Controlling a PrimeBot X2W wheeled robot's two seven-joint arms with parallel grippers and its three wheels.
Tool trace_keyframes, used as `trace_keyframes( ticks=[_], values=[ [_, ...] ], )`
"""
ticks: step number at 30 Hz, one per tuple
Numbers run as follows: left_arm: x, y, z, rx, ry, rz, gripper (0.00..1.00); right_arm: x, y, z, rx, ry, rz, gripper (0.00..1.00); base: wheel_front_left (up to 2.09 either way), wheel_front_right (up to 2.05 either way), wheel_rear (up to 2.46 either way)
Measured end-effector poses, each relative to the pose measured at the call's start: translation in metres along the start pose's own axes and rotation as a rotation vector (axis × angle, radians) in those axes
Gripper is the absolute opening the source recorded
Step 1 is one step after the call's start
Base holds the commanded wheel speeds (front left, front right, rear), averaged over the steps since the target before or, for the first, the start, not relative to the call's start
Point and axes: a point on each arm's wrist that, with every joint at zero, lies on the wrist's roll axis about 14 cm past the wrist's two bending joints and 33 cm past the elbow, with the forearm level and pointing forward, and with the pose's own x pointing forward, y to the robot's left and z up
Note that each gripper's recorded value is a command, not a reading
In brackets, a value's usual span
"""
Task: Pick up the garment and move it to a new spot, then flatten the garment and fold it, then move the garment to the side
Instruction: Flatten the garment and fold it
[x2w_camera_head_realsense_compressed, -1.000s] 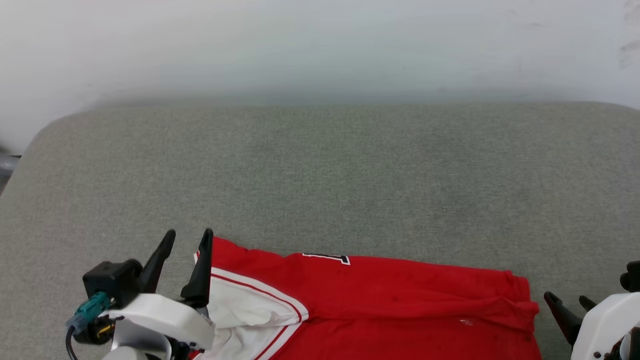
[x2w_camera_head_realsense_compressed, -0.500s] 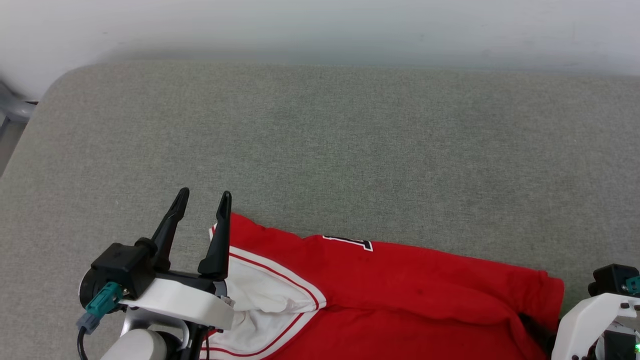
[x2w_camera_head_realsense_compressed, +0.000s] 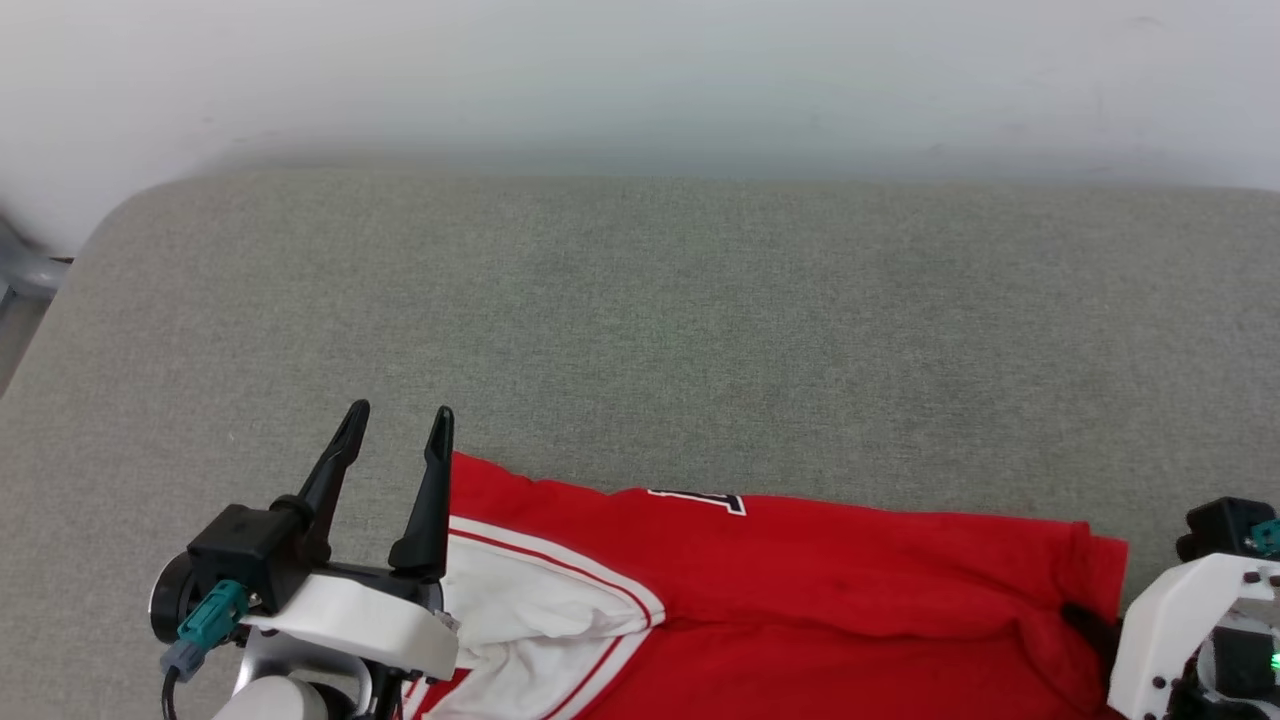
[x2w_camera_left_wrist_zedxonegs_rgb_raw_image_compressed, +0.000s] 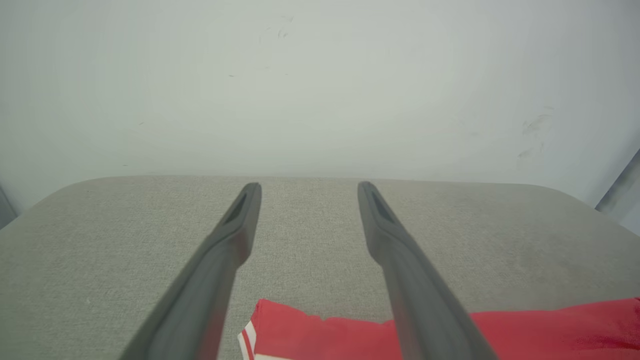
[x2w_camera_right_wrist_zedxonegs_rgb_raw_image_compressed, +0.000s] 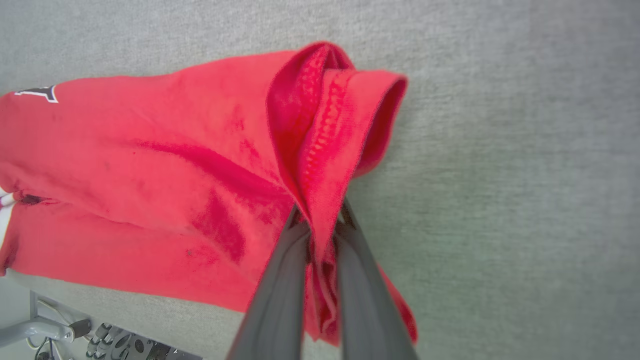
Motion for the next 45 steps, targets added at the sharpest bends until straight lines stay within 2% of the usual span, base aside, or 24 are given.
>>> trace_keyframes(
  ticks=[5, 9, 12, 13, 17, 24, 26, 37, 41, 43, 44, 45],
  values=[
    [-0.004, -0.005, 0.000, 0.005, 0.001, -0.012, 1.00, -0.024, -0.038, 0.016, 0.044, -0.066, -0.091, 0.00, 0.00, 0.00, 0.00],
    [-0.006, -0.009, 0.002, 0.011, -0.005, -0.022, 1.00, -0.046, -0.076, 0.022, 0.131, -0.109, -0.180, 0.00, 0.00, 0.00, 0.00],
    [-0.006, -0.009, 0.001, 0.013, -0.004, -0.023, 1.00, -0.057, -0.091, 0.020, 0.189, -0.116, -0.211, 0.00, 0.00, 0.00, 0.00],
    [-0.005, -0.010, 0.003, 0.017, -0.009, -0.024, 1.00, -0.056, -0.077, 0.021, 0.300, -0.137, -0.123, 0.00, 0.00, 0.00, 0.00],
    [-0.006, -0.009, 0.004, 0.027, -0.014, -0.024, 1.00, -0.047, -0.024, 0.023, 0.445, -0.106, 0.136, 0.00, 0.00, 0.00, 0.00],
    [-0.011, -0.003, 0.004, 0.029, -0.008, -0.001, 1.00, -0.041, 0.053, 0.018, 0.546, 0.033, 0.527, 0.00, 0.00, 0.00, 0.00],
    [-0.013, 0.000, 0.005, 0.026, -0.008, 0.012, 1.00, -0.036, 0.078, 0.013, 0.545, 0.077, 0.609, 0.00, 0.00, 0.00, 0.00],
    [-0.015, 0.014, 0.004, 0.034, 0.004, 0.054, 1.00, -0.016, 0.203, 0.006, 0.487, 0.216, 0.895, 0.00, 0.00, 0.00, 0.00],
    [-0.013, 0.018, -0.003, 0.025, 0.020, 0.069, 1.00, -0.005, 0.228, -0.006, 0.449, 0.265, 0.907, 0.00, 0.00, 0.00, 0.00],
    [-0.012, 0.020, -0.005, 0.025, 0.027, 0.076, 1.00, 0.005, 0.232, -0.013, 0.414, 0.274, 0.871, 0.00, 0.00, 0.00, 0.00],
    [-0.011, 0.021, -0.006, 0.024, 0.027, 0.078, 1.00, 0.009, 0.234, -0.016, 0.414, 0.282, 0.865, 0.31, 0.00, 0.00, 0.00],
    [-0.011, 0.021, -0.007, 0.022, 0.029, 0.081, 1.00, 0.012, 0.234, -0.020, 0.419, 0.291, 0.857, 0.66, 0.00, 0.00, 0.00]
  ],
)
